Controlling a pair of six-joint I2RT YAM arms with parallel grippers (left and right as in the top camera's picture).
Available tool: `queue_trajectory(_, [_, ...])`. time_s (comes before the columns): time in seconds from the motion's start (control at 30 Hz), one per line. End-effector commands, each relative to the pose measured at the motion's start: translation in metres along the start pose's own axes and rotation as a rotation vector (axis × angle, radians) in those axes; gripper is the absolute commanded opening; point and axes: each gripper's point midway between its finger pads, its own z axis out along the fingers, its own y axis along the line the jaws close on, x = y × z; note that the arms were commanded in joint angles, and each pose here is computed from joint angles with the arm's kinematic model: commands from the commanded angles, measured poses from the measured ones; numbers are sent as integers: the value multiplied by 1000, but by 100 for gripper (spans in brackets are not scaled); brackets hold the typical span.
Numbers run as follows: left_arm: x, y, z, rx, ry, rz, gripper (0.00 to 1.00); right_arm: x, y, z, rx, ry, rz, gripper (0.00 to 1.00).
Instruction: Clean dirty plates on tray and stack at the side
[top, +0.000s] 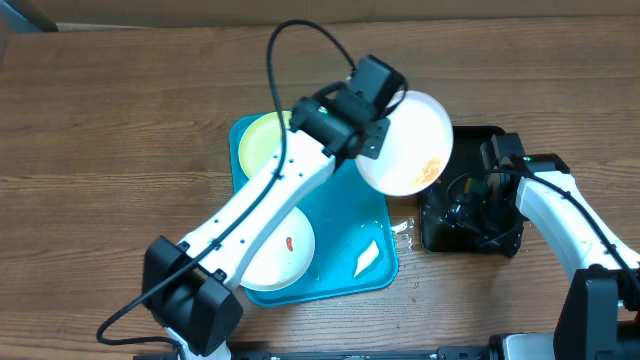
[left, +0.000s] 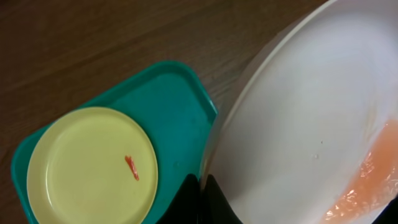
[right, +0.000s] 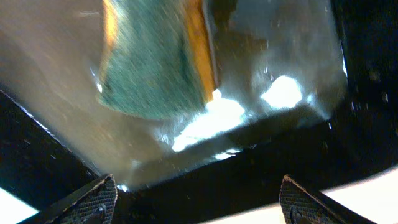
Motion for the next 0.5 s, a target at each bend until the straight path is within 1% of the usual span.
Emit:
queue_trajectory(0.0, [-19,-1,7,-97,-86,-1,4,6,0,-1,-15,33,-25,86])
queue_trajectory(0.1, [-33,-16,13,-100,-157,1,4,13,-2,-2,-11,62,-53,86])
queue_trajectory(0.2, [-40,-26,21,-137,-207,24,4,16,-4,-2,-4,75,-64,86])
queue_trajectory(0.33, [-45,-39,23,-207,-257,105,4,18,-5,-2,-1,81,-76,86])
queue_trajectory(0.47, [-55,-55,11,-251,-332,188,4,18,-5,-2,-2,81,-77,86])
